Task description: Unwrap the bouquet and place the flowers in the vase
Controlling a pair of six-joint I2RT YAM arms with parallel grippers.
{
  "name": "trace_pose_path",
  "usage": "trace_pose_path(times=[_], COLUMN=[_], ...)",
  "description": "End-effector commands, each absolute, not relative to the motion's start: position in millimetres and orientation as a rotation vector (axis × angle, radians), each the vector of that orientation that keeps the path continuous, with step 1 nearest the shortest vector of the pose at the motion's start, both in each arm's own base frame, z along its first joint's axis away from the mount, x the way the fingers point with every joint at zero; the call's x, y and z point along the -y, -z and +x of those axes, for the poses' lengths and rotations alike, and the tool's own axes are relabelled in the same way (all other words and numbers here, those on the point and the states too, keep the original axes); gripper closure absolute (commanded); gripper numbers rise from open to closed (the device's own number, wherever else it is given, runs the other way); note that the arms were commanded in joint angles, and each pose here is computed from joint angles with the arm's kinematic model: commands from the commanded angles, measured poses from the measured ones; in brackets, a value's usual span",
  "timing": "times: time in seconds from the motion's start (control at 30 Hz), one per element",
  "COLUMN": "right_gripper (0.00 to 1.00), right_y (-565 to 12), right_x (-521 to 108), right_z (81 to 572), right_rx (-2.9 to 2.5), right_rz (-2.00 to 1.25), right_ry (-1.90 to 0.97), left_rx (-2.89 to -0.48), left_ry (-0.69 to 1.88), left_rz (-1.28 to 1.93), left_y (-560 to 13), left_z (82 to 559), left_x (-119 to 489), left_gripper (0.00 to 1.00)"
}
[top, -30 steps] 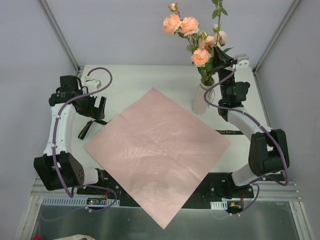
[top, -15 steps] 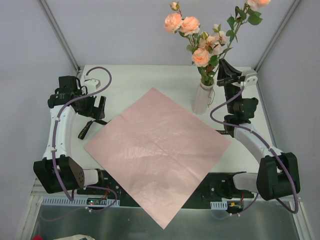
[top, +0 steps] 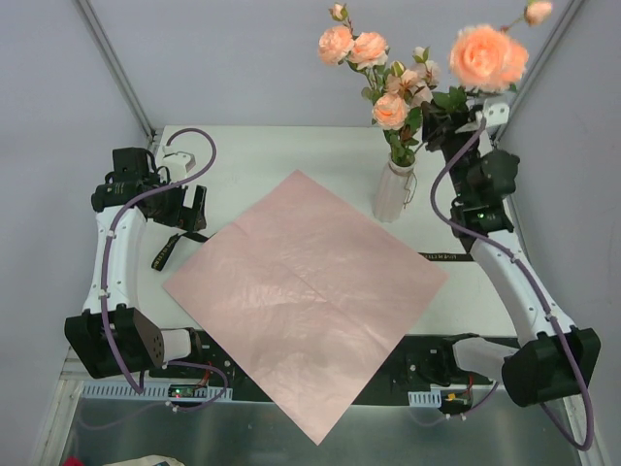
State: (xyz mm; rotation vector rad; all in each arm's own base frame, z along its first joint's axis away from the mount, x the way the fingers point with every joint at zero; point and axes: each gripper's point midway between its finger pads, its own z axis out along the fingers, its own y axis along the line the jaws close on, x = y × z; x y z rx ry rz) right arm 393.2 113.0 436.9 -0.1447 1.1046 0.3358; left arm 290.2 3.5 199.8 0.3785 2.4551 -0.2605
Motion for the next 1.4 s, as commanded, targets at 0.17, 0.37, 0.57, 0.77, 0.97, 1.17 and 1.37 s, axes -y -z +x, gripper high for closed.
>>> trace_pose_path(times=[0.17, 0.37, 0.57, 0.77, 0.97, 1.17, 1.37], right_gripper=[0.29, 0.02, 0.04, 0.04, 0.04, 0.04, 0.04], right_y=[-397.1, -372.2, -328.5, -273.3, -219.5, -209.8, -214.3], right_x=[-129.7, -133.0, -150.4, -181.9, -196.3, -179.7, -181.4], right_z=[387.8, 360.9, 326.9, 284.0, 259.4, 262.7, 260.5], right_rx=[-1.630, -1.742, -1.837, -2.002, -2.210, -2.258, -2.244], right_rz=[-0.246, -0.300, -0.365, -0.478, -0.500, -0.377, -0.404], right_ry=[-0.379, -0.355, -0.367, -0.415, -0.432, -0.285, -0.299], left_rx=[-2.390, -2.383, -2.370, -2.352, -2.361, -2.372, -2.374], left_ry=[0.306, 0.314, 0.335, 0.365, 0.401, 0.406, 0.402], left_rz=[0.375, 0.389, 0.393, 0.379, 0.356, 0.352, 0.350], left_y=[-220.6, -219.1, -221.1, -226.2, -223.0, -217.1, -212.6], left_z=[283.3, 278.2, 275.1, 272.6, 269.3, 263.9, 261.2], left_x=[5.1, 7.6, 11.9, 16.8, 21.0, 22.4, 22.0], left_gripper=[0.02, 0.02, 0.02, 0.02, 0.01, 0.01, 0.01])
